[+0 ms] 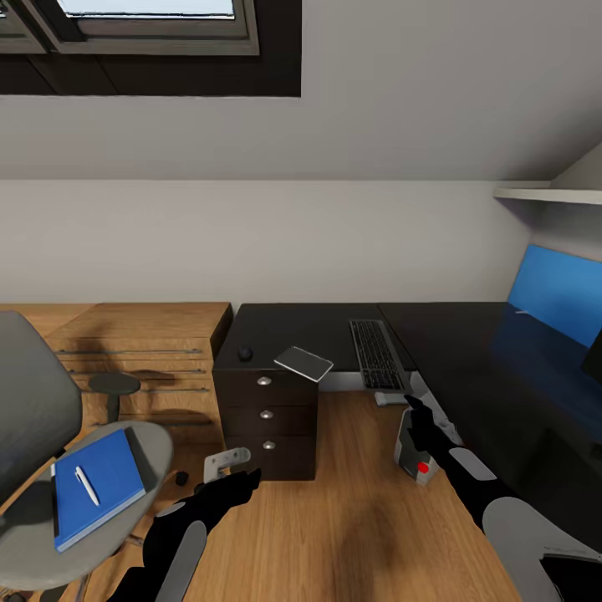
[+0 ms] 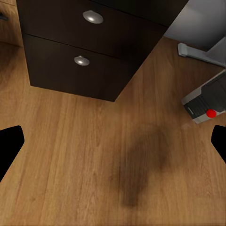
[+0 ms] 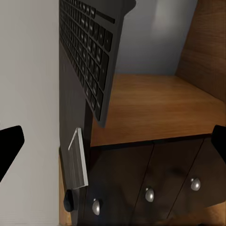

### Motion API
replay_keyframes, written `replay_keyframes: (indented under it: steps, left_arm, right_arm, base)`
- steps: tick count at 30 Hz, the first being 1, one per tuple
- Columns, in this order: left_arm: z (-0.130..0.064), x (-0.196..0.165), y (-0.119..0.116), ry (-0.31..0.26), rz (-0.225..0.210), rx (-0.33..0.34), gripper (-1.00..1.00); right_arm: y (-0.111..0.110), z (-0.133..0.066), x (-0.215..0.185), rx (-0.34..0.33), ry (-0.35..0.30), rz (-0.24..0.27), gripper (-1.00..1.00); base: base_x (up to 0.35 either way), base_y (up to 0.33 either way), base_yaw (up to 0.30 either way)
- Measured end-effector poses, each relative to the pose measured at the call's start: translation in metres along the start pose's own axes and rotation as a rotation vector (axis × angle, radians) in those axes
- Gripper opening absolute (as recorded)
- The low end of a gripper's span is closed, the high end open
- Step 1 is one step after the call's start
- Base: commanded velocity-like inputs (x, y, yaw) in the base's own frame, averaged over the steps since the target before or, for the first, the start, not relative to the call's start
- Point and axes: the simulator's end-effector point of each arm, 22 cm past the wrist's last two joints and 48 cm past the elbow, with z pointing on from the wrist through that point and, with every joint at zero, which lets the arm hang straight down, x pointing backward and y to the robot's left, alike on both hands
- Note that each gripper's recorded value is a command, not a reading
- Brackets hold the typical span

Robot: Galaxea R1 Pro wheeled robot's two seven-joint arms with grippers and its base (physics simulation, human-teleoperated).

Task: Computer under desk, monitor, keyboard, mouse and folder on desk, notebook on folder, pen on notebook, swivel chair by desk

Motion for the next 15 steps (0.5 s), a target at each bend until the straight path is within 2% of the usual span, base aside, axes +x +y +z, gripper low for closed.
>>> replay_keyframes:
  steps: [15]
  left_arm:
    - [0.018, 0.026, 0.011, 0.013, 0.001, -0.006, 1.0]
  right_arm:
    - [-0.022, 0.006, 0.003, -0.029, 0.0, -0.006, 1.0]
  base:
    - [0.0, 0.0, 0.0]
